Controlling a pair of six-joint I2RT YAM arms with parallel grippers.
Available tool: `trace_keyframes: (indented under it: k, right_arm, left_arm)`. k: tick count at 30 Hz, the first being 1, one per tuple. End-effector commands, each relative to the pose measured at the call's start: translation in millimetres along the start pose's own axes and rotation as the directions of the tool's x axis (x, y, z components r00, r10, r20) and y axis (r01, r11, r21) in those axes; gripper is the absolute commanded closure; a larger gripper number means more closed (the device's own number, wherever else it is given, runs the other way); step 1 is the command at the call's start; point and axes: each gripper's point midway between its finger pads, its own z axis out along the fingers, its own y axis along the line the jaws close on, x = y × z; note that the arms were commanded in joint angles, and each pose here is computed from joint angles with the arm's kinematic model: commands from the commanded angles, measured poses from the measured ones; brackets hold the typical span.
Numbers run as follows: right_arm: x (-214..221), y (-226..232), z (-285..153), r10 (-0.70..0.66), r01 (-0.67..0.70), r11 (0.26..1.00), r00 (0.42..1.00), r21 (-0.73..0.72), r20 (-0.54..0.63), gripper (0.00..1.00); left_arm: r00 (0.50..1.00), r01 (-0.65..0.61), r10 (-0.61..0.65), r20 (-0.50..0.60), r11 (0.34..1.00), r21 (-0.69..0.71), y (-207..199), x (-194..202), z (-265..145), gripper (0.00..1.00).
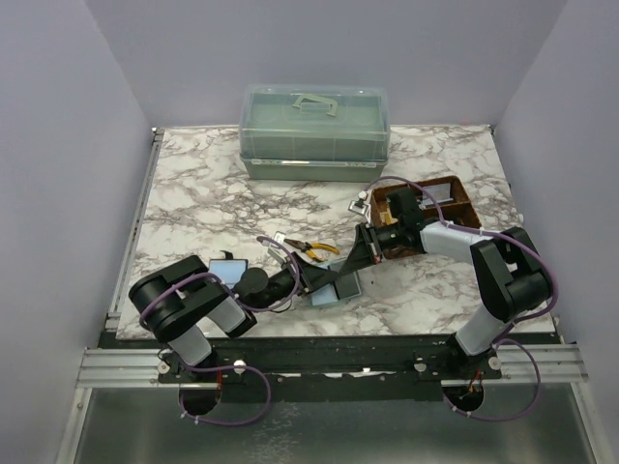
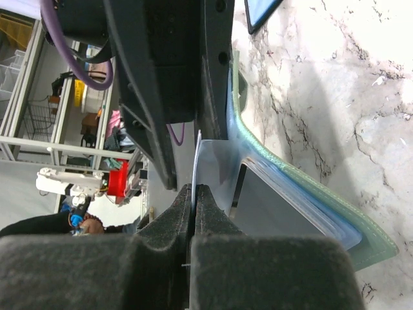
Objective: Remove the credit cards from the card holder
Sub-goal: Remove the credit card from the card holder.
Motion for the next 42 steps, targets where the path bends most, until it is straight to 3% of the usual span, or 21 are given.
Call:
trace_keyframes:
  k: [1, 9, 17, 23, 29, 31, 33, 35, 42]
  right_arm:
    - [-3, 9, -3, -0.029, 0.029, 0.999, 1.000, -0.041, 0.003, 1.00]
    - [-5, 5, -4, -0.024, 0.024, 0.999, 1.000, -0.022, 0.010, 1.00]
    - [-4, 2, -5, -0.014, 0.014, 1.000, 1.000, -0.015, 0.011, 1.00]
    - [-2, 10, -6, -0.018, 0.018, 0.997, 1.000, -0.076, -0.002, 0.78]
    - [1, 21, -8, -0.024, 0.022, 0.990, 1.000, -0.137, -0.015, 0.74]
    - [2, 21, -8, -0.019, 0.016, 0.989, 1.000, -0.144, -0.018, 0.75]
    - [2, 22, -8, -0.016, 0.013, 0.988, 1.000, -0.153, -0.020, 0.88]
    - [1, 24, -8, -0.016, 0.012, 0.987, 1.000, -0.160, -0.022, 0.93]
    - [0, 30, -10, -0.059, 0.055, 0.981, 0.998, -0.184, -0.017, 0.98]
  left_arm:
    - [0.999, 0.025, -0.020, -0.037, 0.990, 0.142, -28, 3, 8, 0.68]
    - [0.999, 0.029, -0.025, -0.028, 0.988, 0.153, -30, 1, 7, 0.92]
    - [0.999, 0.024, -0.019, -0.036, 0.988, 0.155, -31, 3, 0, 0.96]
    - [1.000, -0.011, 0.014, -0.017, 0.985, 0.174, -36, -1, -3, 1.00]
    - [0.997, -0.072, 0.073, -0.002, 0.982, 0.174, -39, -3, -7, 1.00]
    - [0.996, -0.087, 0.088, 0.003, 0.980, 0.181, -42, -4, -7, 1.00]
    - [0.995, -0.096, 0.097, 0.008, 0.978, 0.187, -44, -5, -8, 1.00]
    - [0.995, -0.103, 0.103, 0.007, 0.977, 0.188, -44, -5, -8, 1.00]
    - [0.994, -0.113, 0.111, 0.021, 0.977, 0.181, -44, -9, -19, 1.00]
